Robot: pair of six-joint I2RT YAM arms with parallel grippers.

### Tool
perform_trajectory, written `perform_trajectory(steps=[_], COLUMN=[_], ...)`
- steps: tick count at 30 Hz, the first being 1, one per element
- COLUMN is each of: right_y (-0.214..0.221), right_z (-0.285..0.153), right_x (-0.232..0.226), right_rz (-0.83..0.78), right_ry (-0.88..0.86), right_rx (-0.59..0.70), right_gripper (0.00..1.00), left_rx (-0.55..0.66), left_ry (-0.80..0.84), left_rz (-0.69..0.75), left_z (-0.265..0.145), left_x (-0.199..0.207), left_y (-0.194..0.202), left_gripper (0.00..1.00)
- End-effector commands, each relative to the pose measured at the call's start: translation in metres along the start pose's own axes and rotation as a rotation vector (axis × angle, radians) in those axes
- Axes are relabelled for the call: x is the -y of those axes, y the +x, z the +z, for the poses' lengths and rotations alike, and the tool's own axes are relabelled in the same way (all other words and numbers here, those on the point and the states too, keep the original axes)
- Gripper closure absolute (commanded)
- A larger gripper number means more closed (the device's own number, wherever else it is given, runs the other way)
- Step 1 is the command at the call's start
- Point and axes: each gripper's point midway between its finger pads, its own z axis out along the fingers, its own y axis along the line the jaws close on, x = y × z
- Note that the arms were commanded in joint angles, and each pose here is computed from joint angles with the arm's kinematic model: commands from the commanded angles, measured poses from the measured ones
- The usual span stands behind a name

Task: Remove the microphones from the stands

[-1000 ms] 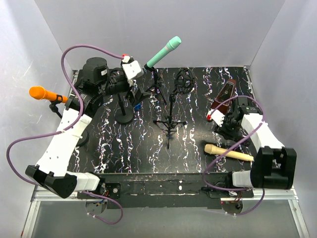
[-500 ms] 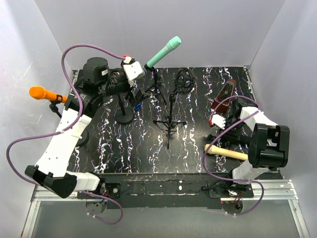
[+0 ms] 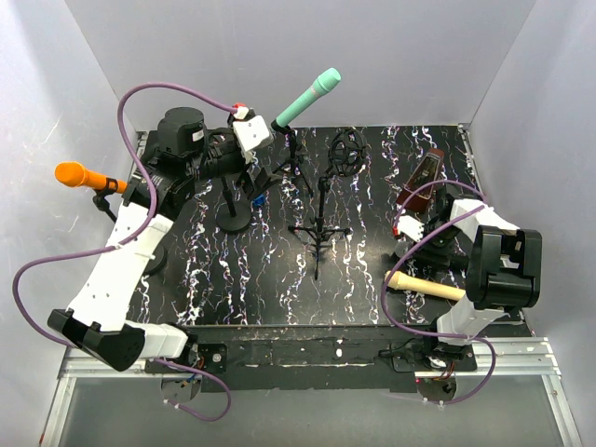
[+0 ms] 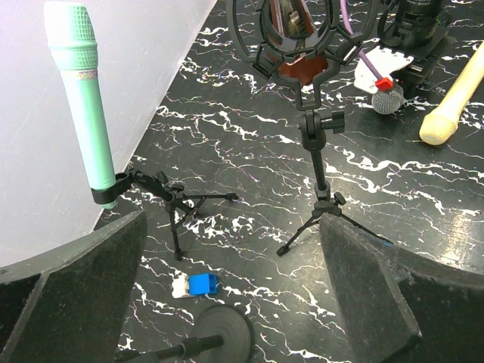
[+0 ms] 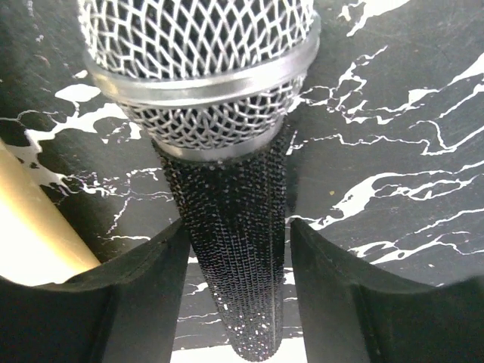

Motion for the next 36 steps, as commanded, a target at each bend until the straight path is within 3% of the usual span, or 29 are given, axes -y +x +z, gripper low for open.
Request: perform_trajectory(steps=[1, 9, 11, 16, 19, 20, 24, 29, 36], right_y=[-0.018, -0.024, -0.025, -0.047, -0.081, -0.097, -0.150, -0.188, -0.206], right_z=[-0.014, -0.041, -0.066, -0.163, -0.216, -0.240, -0.307, -0.324, -0.285], right_x=[-0.004, 0.004, -0.003, -0.033, -0.037, -0.037, -0.032, -0.029, -0.012], right_rz=[0.045, 0.086, 0.103, 0.081, 0.080, 0.122, 0.291, 0.495, 0.698], right_ry=[-0.013, 0.036, 0.025, 0.085, 0.223, 0.283, 0.338, 0.127, -0.040], right_rx=[0.095, 0.119, 0.112, 0.259, 0.450, 0.551, 0.930, 1.189, 1.240], right_gripper=[0.32, 0.28, 0.25, 0.19, 0.10, 0.03, 0.02, 0.10, 0.22], left_rx=[0.027, 0.032, 0.030, -0.002, 0.016, 0.026, 0.055, 0.096, 0.129], left_ry=[-0.003, 0.006, 0.008, 0.069, 0.133, 0.138, 0.133, 0.186, 0.250], left_rz=[0.025, 0.010, 0.006, -0.027, -0.088, -0.117, -0.204, -0.219, -0.217], left_z=[-0.004, -0.002, -0.004, -0.011, -0.003, 0.003, 0.028, 0.055, 0.090], left_x=[-0.002, 0.000, 0.001, 0.019, 0.033, 0.033, 0.024, 0.024, 0.035], left_y=[-0.014, -0.013, -0.015, -0.010, -0.003, -0.002, 0.005, 0.000, 0.004], left_gripper=[0.02, 0.02, 0.02, 0.02, 0.02, 0.02, 0.03, 0.09, 0.15])
